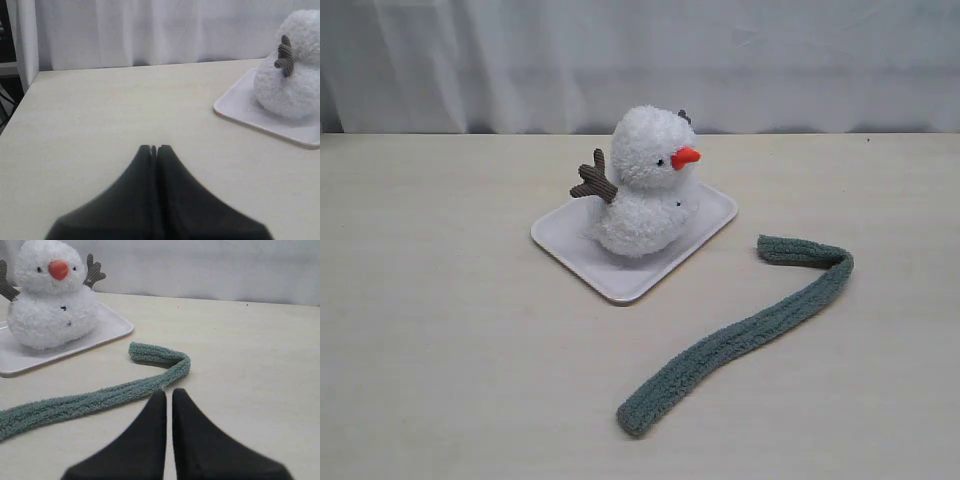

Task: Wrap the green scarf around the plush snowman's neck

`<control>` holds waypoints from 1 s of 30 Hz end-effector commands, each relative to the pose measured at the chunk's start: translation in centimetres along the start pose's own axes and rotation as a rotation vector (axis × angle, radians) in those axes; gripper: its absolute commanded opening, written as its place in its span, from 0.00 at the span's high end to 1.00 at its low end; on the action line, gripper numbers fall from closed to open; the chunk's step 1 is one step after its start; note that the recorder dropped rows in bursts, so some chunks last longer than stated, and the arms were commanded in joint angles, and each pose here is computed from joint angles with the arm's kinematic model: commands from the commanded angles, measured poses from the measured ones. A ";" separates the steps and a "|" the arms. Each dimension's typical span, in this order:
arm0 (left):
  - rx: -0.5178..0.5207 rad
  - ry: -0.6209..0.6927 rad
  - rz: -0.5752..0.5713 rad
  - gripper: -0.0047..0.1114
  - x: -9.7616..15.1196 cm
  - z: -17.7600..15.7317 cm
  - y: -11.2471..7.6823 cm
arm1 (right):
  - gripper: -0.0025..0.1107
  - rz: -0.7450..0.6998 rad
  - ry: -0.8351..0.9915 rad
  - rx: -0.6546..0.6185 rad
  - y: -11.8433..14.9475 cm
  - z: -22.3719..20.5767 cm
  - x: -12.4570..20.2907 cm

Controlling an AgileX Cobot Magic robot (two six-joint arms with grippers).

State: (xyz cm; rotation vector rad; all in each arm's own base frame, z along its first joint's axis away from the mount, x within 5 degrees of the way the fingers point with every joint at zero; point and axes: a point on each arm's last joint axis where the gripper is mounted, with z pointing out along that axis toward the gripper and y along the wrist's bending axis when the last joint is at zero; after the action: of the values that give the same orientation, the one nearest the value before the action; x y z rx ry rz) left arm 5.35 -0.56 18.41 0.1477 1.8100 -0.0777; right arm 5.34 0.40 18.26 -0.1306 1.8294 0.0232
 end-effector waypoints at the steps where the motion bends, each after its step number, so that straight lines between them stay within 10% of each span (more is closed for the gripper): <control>1: 0.002 -0.014 -0.003 0.96 0.0 0.0 0.0 | 0.94 -0.017 -0.009 0.003 0.0 0.0 0.0; 9: 0.002 -0.012 -0.003 0.96 0.0 0.0 0.0 | 0.94 -0.109 -0.575 0.000 0.3 -1.5 -4.8; 14: 0.002 -0.012 -0.003 0.96 0.0 0.0 0.0 | 0.94 0.156 -1.080 -0.207 0.8 -5.1 -8.2; 22: 0.002 -0.012 -0.003 0.96 0.0 0.0 0.0 | 0.90 0.069 -0.980 -0.117 0.2 -8.7 -14.3; 30: 0.002 -0.014 -0.003 0.96 0.0 0.0 0.0 | 0.29 0.118 -0.568 0.005 -1.1 -5.3 -19.4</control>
State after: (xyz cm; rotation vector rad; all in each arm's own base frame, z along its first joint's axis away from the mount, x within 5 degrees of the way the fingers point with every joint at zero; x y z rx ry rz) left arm 5.35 -0.56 18.41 0.1477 1.8100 -0.0777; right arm 3.56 0.43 38.34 -0.0295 1.1364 0.1544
